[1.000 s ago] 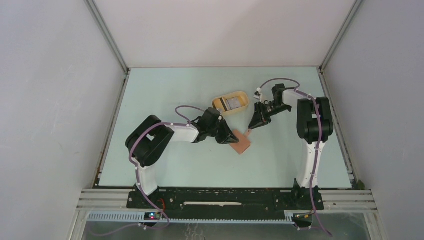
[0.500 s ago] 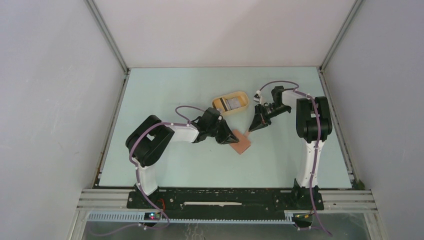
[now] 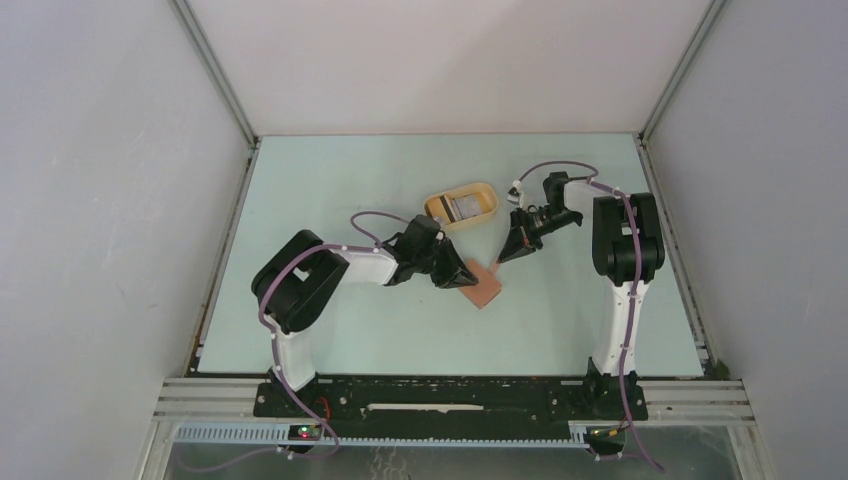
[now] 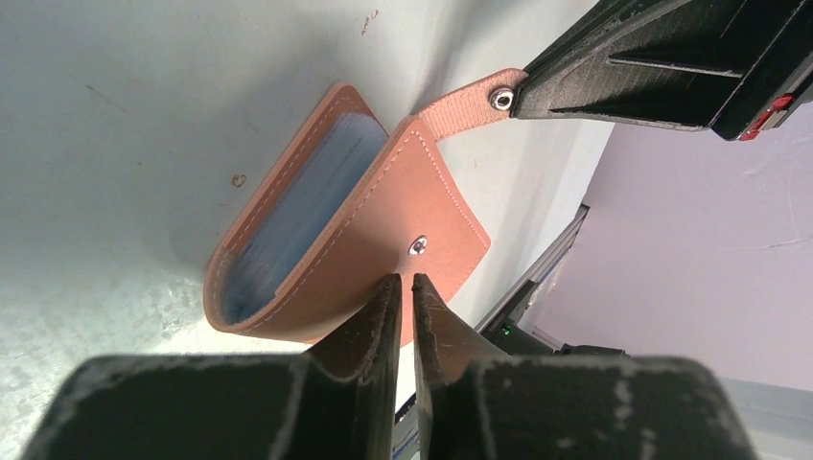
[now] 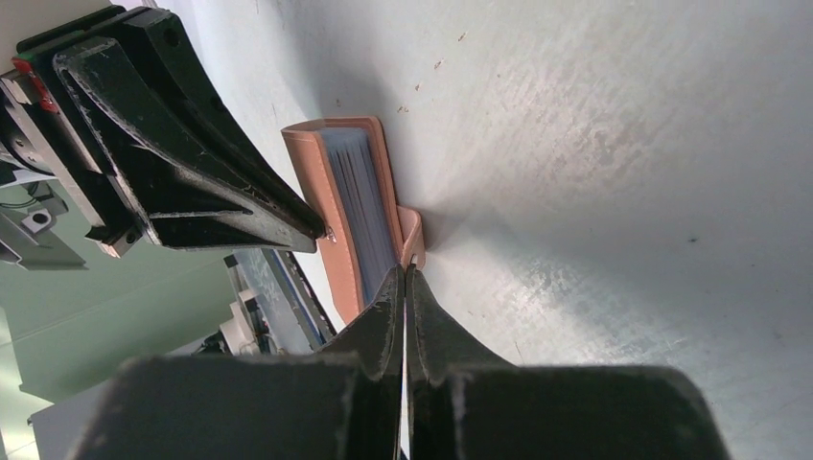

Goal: Put the credit cards into the card holder
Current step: Close the card holder at the center of the board.

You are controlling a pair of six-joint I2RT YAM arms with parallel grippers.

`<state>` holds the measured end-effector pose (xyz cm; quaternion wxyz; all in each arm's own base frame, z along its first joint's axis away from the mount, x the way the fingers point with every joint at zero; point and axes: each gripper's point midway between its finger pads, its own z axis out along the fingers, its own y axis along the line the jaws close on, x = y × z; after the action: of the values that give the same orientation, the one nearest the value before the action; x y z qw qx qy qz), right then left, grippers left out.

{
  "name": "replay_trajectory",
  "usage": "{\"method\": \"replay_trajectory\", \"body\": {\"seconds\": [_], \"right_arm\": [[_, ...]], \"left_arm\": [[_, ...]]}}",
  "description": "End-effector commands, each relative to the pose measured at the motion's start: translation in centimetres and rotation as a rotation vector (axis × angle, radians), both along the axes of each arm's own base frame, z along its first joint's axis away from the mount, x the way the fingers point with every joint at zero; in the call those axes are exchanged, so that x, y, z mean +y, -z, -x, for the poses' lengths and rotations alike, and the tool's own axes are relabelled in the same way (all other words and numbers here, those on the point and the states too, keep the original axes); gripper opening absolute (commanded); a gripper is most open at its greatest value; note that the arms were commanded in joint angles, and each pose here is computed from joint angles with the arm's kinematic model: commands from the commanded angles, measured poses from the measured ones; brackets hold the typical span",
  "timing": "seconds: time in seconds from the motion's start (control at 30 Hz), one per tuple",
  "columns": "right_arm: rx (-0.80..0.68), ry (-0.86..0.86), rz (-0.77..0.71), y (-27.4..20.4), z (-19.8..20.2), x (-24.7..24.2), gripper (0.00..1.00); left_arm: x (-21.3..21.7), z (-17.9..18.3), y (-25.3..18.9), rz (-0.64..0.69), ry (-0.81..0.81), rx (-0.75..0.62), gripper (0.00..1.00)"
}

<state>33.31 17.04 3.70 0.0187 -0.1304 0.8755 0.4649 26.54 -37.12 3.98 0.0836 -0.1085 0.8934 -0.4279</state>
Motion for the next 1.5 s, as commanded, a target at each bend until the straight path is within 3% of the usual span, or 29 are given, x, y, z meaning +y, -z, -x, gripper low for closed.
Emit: {"method": "replay_trajectory", "body": {"seconds": [0.0, 0.4, 0.87, 1.47], "right_arm": [[-0.113, -0.020, -0.022, -2.0, -0.7, -0.1, 0.00], [-0.238, -0.063, -0.030, -3.7, -0.2, -0.1, 0.00], [-0.382, -0.248, 0.040, -4.2, 2.2, 2.6, 0.00], [-0.417, -0.405, 0.146, -2.5, 4.5, 4.9, 0.00]], "left_arm": [[2.4, 0.3, 3.5, -0.130, -0.027, 0.041, 0.16], [4.2, -0.1, 3.5, -0.178, -0.058, 0.046, 0.09], [4.6, 0.4, 4.7, -0.229, -0.025, 0.079, 0.03], [3.9, 0.3, 4.8, -0.206, -0.007, 0.079, 0.03]]}}
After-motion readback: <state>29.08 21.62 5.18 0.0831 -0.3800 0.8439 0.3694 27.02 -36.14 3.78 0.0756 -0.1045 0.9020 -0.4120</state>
